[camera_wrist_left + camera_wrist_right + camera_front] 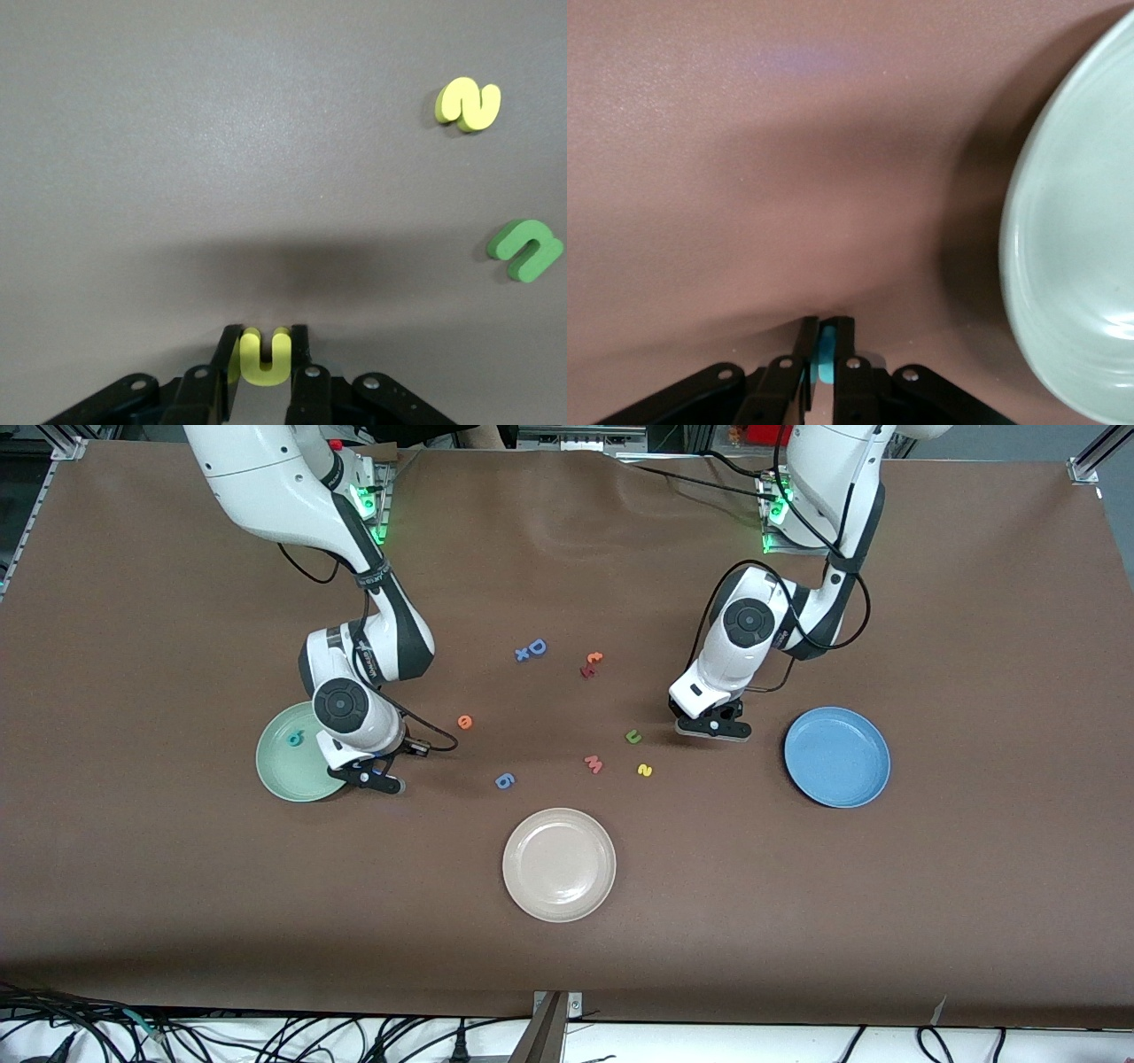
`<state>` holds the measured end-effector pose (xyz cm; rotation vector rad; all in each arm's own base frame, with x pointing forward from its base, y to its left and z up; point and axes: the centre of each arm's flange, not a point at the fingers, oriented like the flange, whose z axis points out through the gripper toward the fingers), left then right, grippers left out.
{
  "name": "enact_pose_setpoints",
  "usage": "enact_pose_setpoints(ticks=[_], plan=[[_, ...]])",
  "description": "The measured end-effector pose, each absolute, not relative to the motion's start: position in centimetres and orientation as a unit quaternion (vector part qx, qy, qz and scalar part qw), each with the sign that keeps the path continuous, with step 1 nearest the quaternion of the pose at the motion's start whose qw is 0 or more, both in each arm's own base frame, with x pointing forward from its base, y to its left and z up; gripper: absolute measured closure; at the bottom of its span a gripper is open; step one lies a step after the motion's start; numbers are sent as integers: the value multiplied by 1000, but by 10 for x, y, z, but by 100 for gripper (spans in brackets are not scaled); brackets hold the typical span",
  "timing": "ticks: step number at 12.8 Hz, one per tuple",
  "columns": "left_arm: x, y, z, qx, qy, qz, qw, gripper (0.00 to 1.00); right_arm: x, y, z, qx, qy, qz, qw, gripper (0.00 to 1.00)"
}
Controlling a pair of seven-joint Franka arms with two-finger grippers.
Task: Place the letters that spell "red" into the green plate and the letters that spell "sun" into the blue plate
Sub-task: 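Place the teal L on the mint plate while the left places yellow u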
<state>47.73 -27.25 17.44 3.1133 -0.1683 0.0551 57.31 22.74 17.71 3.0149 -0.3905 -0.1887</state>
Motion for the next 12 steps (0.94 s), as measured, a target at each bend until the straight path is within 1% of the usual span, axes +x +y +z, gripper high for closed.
enact_pose_setpoints(ticks=[4, 7, 9, 12], plan=[[488, -268, 196, 998, -52, 19, 15, 74, 573, 227, 177, 989, -128, -62, 48, 89], [498, -244, 215, 998, -68, -3, 11, 74, 574, 224, 185, 987, -132, -74, 54, 89], [509, -214, 224, 997, -81, -12, 11, 74, 581, 214, 210, 985, -139, -82, 59, 89], [531, -142, 235, 994, -105, -24, 15, 74, 595, 180, 253, 984, -128, -106, 71, 89]])
